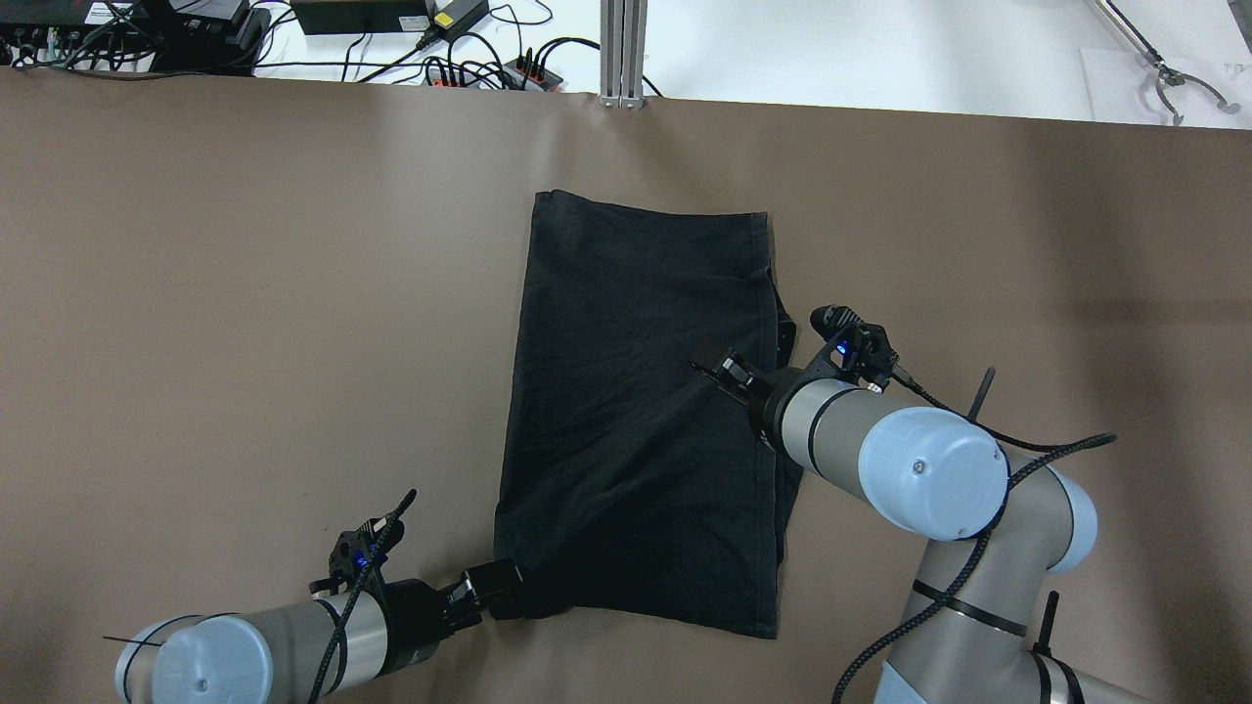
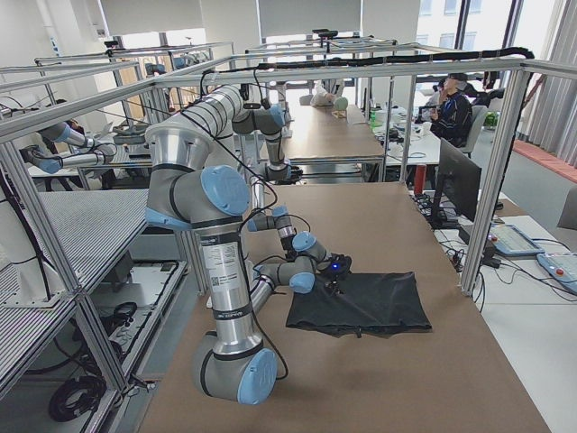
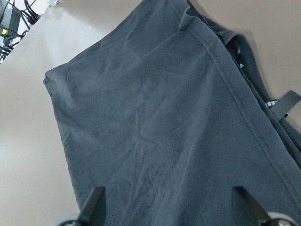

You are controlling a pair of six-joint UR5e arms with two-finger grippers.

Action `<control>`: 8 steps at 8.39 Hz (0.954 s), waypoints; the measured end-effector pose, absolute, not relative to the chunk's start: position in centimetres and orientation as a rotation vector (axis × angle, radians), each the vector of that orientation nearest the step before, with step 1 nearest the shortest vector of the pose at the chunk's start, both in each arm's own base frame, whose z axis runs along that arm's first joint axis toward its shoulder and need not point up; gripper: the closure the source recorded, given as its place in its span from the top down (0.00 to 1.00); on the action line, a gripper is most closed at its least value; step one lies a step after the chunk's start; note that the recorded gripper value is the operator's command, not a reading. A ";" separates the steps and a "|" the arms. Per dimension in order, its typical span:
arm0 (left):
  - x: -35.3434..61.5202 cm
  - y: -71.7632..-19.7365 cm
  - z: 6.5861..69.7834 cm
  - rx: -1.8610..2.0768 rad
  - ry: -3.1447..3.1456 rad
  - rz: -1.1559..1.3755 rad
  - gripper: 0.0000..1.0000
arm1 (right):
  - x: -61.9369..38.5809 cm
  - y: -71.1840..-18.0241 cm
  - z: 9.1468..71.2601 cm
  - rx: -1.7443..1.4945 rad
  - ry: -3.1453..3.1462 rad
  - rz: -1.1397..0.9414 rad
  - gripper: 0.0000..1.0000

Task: Fold clothes
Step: 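Grasp the near end corners with the left and right grippers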

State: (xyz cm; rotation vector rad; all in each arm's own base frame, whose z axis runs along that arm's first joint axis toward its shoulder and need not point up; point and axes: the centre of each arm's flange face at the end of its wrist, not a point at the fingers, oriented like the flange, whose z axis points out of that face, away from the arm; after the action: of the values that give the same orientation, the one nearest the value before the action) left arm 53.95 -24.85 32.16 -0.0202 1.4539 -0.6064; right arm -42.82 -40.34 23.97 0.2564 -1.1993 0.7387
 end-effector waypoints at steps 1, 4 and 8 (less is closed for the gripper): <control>54.3 -25.0 32.0 -0.013 1.456 -0.614 0.53 | -42.8 -40.4 24.0 0.257 -1.199 0.739 0.94; 54.8 -25.2 31.5 -0.003 1.463 -0.623 0.10 | -42.8 -40.4 24.0 0.257 -1.198 0.739 0.94; 54.5 -25.4 31.9 0.004 1.459 -0.628 0.00 | -43.0 -40.4 24.3 0.255 -1.192 0.738 0.93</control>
State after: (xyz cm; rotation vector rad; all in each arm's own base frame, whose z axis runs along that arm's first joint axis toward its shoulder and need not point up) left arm 54.52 -25.40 31.87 0.0038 1.4588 -0.6278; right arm -43.01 -40.37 24.29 0.2555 -1.1916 0.7381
